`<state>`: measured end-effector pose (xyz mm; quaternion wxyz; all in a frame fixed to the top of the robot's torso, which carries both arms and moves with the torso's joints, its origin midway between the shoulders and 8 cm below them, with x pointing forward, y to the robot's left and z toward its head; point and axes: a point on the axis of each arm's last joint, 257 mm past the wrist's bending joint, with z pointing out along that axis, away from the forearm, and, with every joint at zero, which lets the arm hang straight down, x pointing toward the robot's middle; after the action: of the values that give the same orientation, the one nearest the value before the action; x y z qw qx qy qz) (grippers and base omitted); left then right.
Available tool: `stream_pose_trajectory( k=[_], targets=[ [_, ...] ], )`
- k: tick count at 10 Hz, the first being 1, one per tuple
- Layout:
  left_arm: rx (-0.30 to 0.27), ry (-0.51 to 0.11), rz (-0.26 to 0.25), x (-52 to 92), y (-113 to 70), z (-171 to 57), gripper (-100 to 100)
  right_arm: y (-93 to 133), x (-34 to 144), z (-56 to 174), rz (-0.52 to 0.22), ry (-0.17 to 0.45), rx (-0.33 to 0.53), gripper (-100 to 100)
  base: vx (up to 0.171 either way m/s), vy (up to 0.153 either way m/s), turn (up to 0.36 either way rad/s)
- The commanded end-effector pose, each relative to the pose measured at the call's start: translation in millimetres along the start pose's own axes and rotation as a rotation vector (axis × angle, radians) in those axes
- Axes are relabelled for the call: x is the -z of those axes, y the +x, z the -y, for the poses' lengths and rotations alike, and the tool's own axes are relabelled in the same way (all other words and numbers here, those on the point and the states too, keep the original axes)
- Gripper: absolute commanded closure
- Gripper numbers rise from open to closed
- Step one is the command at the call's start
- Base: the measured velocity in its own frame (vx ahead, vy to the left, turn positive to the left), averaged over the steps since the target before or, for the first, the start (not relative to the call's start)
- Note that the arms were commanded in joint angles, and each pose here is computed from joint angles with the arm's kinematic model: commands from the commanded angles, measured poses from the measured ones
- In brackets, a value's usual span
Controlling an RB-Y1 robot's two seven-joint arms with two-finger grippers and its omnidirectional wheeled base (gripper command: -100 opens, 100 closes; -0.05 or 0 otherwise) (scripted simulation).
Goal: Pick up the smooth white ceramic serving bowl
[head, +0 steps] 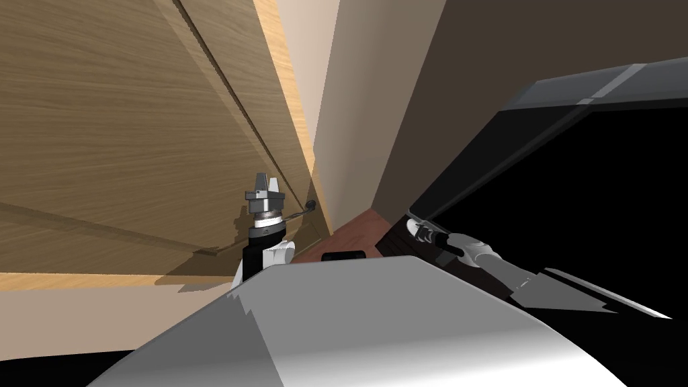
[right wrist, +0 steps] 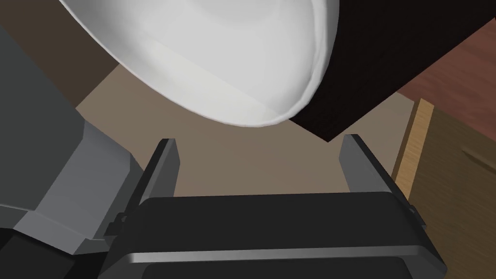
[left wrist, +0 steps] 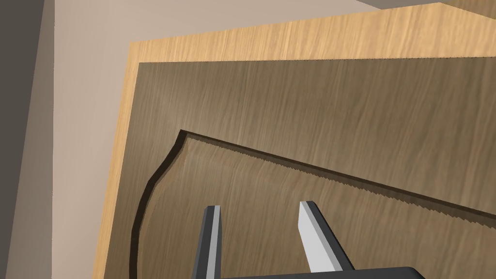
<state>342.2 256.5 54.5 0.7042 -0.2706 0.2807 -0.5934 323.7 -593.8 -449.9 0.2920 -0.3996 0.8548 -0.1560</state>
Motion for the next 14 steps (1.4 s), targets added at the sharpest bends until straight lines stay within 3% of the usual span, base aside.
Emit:
stream_pose_trajectory(
  k=[1,2,3,5,7,8,10,12,13,14],
  targets=[
    [0.000,0.000,0.000,0.0,0.0,0.0,0,23.8,6.6,-0.6,-0.049,-0.008,0.020,-100,0.018,0.025,0.055],
    [0.000,0.000,0.000,0.0,0.0,0.0,0,44.5,14.0,-1.9,-0.093,-0.015,0.034,-100,0.040,0.050,0.105],
    [0.000,0.000,0.000,0.0,0.0,0.0,0,39.6,12.5,-2.2,-0.083,-0.016,0.037,-100,0.034,0.033,0.025],
    [0.000,0.000,0.000,0.0,0.0,0.0,0,79.7,28.2,-7.1,-0.168,-0.031,0.056,-100,0.034,0.032,0.053],
    [0.000,0.000,0.000,0.0,0.0,0.0,0,123.4,47.3,-26.3,-0.259,-0.070,0.073,-100,0.078,0.054,0.094],
    [0.000,0.000,0.000,0.0,0.0,0.0,0,104.5,38.2,-28.3,-0.217,-0.076,0.084,-100,0.047,0.031,-0.005],
    [0.000,0.000,0.000,0.0,0.0,0.0,0,123.1,47.1,-26.4,-0.258,-0.070,0.073,-100,0.005,0.006,-0.001],
    [0.000,0.000,0.000,0.0,0.0,0.0,0,121.8,45.6,-26.6,-0.255,-0.069,0.072,-100,-0.005,-0.002,-0.002],
    [0.000,0.000,0.000,0.0,0.0,0.0,0,122.3,45.8,-26.8,-0.255,-0.070,0.073,0,0.000,0.000,0.000],
    [0.000,0.000,0.000,0.0,0.0,0.0,0,125.9,47.3,-33.4,-0.265,-0.070,0.061,-100,-0.003,-0.019,0.096]
  ],
)
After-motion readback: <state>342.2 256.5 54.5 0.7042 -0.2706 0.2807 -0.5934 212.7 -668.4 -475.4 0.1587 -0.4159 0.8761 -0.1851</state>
